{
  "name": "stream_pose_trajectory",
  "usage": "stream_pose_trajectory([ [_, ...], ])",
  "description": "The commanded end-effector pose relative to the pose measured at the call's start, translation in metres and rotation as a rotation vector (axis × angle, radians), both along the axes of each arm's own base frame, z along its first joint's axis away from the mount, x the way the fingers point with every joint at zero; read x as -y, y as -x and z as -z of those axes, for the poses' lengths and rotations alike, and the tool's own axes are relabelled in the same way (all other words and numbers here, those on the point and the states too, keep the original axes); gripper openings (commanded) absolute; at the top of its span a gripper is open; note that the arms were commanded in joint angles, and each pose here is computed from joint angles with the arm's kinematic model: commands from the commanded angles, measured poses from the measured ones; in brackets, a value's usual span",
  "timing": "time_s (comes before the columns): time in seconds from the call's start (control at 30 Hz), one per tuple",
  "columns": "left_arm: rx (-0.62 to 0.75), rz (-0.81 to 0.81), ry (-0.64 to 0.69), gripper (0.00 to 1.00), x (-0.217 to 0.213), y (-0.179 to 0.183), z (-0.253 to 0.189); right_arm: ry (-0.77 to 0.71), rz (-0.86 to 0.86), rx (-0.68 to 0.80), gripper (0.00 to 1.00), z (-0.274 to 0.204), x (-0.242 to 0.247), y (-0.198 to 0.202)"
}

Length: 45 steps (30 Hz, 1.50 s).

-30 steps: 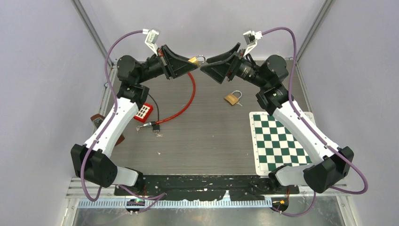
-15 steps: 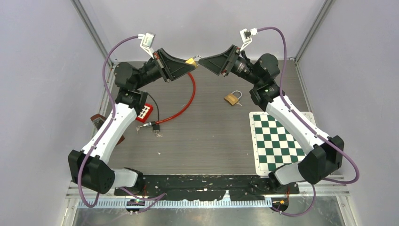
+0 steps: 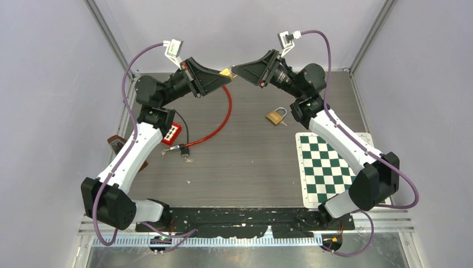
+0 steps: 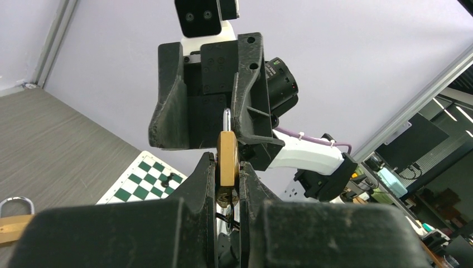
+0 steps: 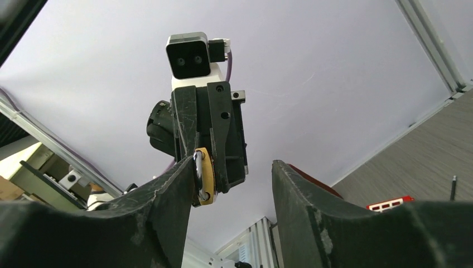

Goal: Lock with the key
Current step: Lock the lock.

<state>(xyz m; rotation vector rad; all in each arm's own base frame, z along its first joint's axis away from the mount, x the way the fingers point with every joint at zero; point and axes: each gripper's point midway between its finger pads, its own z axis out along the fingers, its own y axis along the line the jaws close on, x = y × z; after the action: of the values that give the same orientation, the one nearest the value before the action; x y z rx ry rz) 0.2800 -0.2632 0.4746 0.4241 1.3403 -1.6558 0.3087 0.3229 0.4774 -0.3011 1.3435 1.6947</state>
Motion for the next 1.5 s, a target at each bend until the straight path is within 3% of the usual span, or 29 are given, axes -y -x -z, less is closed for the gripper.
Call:
stream_pose_trajectory([
  [0.0, 0.091, 0.009, 0.032, 0.00, -0.003, 0.011, -0.016, -0.049, -0.048, 0.082, 0.52, -0.032, 0.000, 0.015],
  [0.37, 0.076, -0.003, 0.025, 0.01, -0.001, 0.004, -0.011, -0.026, -0.060, 0.102, 0.07, -0.031, -0.003, 0.016],
  [0.4, 0.076, -0.005, 0.024, 0.10, -0.001, 0.003, -0.011, -0.028, -0.056, 0.111, 0.06, -0.033, -0.002, 0.017],
  [0.43, 0.075, -0.007, 0.021, 0.31, -0.001, 0.003, -0.010, -0.024, -0.049, 0.125, 0.05, -0.033, -0.001, 0.017],
  [0.47, 0.078, -0.011, 0.020, 0.43, -0.001, 0.003, -0.010, -0.019, -0.035, 0.123, 0.05, -0.033, 0.000, 0.016],
  [0.53, 0.103, -0.020, 0.011, 0.57, -0.002, 0.005, -0.008, -0.004, -0.006, 0.150, 0.05, -0.037, 0.004, 0.018],
  [0.6, 0.119, -0.046, -0.015, 0.63, -0.004, 0.004, -0.005, 0.011, 0.019, 0.199, 0.05, -0.042, 0.008, 0.022],
  [0.87, 0.103, -0.092, -0.129, 0.65, -0.011, -0.003, 0.023, 0.034, 0.074, 0.277, 0.05, -0.051, 0.022, 0.028],
  [1.03, 0.139, -0.048, -0.155, 0.49, -0.016, 0.004, 0.028, 0.036, 0.083, 0.274, 0.05, -0.048, 0.027, 0.027],
  [1.13, 0.157, -0.039, -0.163, 0.46, -0.018, 0.007, 0.025, 0.044, 0.077, 0.258, 0.05, -0.042, 0.027, 0.027],
  [1.2, 0.160, -0.044, -0.162, 0.47, -0.018, 0.006, 0.024, 0.049, 0.071, 0.249, 0.05, -0.038, 0.025, 0.026],
  [1.33, 0.142, -0.078, -0.145, 0.61, -0.019, -0.002, 0.022, 0.051, 0.062, 0.249, 0.05, -0.037, 0.024, 0.027],
  [1.47, 0.152, -0.072, -0.128, 0.64, -0.018, -0.001, 0.018, 0.054, 0.055, 0.252, 0.05, -0.037, 0.024, 0.028],
])
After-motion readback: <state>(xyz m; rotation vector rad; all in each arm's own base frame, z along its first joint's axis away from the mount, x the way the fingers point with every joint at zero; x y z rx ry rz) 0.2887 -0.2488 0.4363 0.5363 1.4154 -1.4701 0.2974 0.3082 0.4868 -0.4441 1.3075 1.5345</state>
